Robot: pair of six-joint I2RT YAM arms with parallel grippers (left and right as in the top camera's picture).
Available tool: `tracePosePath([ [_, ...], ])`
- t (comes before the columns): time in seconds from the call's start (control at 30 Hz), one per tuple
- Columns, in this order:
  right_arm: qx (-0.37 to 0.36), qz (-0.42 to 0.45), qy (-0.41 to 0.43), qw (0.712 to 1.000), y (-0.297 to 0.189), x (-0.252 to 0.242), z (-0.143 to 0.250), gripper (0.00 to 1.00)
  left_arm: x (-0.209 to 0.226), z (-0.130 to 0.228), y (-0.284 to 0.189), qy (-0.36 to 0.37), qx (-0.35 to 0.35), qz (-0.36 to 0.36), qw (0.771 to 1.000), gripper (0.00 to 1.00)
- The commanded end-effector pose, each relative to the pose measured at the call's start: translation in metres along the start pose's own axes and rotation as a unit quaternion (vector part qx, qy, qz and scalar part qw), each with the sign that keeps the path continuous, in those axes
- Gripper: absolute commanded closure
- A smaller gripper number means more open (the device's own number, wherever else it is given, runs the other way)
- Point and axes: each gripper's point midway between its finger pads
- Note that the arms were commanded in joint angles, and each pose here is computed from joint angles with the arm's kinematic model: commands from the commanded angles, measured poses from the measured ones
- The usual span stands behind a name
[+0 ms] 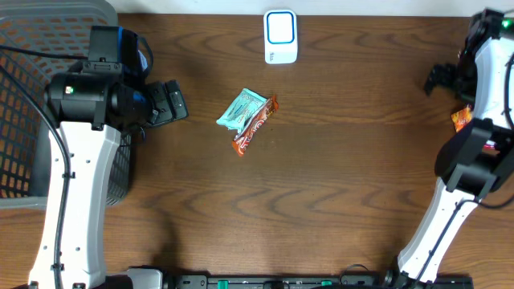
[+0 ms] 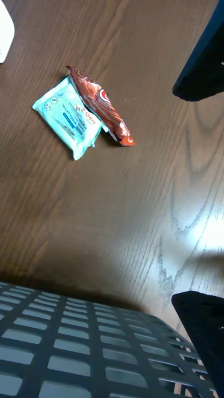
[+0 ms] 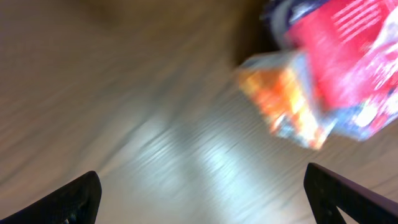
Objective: Scan the item barcode
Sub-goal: 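Carry the orange packet to the right edge and release it, then move the right gripper back to the red wrapper near the scanner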
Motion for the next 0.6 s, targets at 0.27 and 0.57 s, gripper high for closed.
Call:
tracePosePath([
  [0.27,0.041,-0.248,-0.117,0.961,-0.108,0.168,0.087,0.01,0.003,-0.001,-0.001,-0.006,-0.003,-0.004,1.000,0.02],
  [0.57,0.065,-0.217,-0.210,0.951,-0.073,0.277,0.145,0.01,0.003,-0.001,-0.001,-0.006,-0.003,-0.004,1.000,0.02],
])
Point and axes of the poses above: each gripper's point midway between its finger pads, its own y axis out along the fingers, its own x axis along the line the jaws close on, z = x × y, and after that the axes turned 10 degrees about -y, right-handed
